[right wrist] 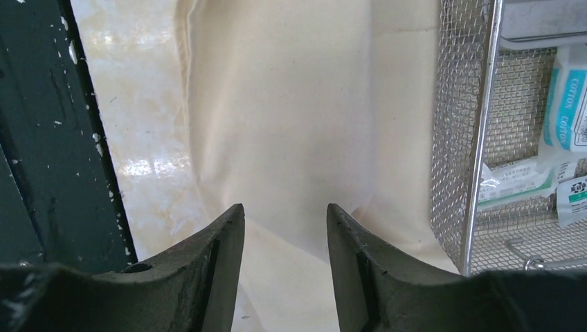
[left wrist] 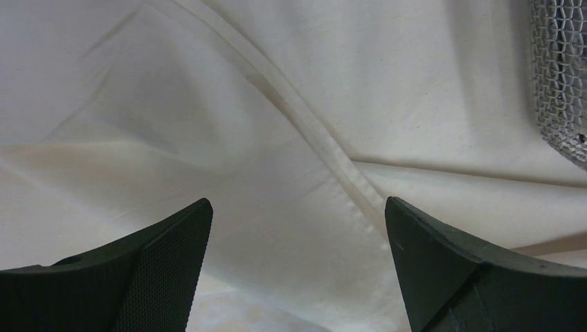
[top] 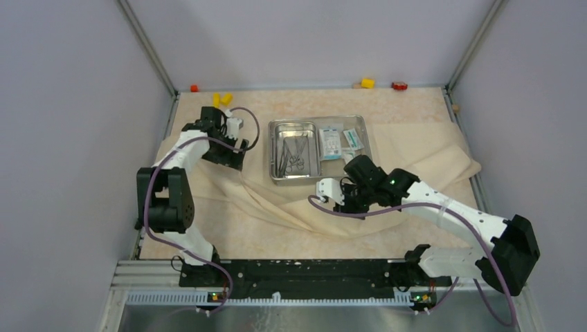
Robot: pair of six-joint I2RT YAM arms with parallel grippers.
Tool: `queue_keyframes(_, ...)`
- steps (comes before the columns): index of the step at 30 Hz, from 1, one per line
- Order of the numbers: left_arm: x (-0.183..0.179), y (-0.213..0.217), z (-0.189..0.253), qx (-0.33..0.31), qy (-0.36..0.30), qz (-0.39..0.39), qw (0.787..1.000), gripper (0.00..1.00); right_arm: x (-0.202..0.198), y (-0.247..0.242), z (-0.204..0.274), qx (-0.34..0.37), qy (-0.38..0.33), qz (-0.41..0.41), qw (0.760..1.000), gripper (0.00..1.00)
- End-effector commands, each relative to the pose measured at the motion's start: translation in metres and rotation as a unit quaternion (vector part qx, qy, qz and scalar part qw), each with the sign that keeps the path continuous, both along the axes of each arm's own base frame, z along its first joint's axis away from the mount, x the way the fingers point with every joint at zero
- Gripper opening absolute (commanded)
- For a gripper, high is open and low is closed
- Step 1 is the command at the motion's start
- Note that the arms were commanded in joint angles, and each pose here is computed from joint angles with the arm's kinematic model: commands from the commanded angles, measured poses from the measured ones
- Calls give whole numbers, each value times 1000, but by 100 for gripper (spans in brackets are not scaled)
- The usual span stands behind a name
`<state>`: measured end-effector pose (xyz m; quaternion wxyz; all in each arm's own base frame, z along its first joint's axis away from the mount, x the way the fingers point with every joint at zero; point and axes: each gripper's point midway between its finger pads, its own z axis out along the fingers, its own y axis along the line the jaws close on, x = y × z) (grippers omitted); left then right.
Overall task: Open and lay out the surgical kit
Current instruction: Open the surgical kit at the center of the board.
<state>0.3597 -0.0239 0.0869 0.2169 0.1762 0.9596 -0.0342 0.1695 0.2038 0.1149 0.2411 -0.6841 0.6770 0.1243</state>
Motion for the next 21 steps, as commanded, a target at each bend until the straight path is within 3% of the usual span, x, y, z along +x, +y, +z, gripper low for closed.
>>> queue_keyframes(1, 15, -24, 5, -57, -9, 20, 998, 99, 11, 14, 12, 35, -13, -13, 999, 47)
queue_keyframes(7, -6, -14, -23, -29, 35, 17, 999, 99, 12, 12, -1, 22, -11, -17, 1000, 47)
queue_keyframes(10, -21, -5, -34, -3, 52, 10, 999, 93, 13, 10, -6, 15, -12, -18, 1000, 46)
queue_keyframes(15, -49, 15, -44, 50, 77, -2, 996, 76, 15, 5, -14, 0, -18, -19, 1000, 45)
queue_keyframes(21, -63, 27, -26, 78, 57, 0, 995, 50, 16, 1, -16, -2, -24, -21, 999, 44)
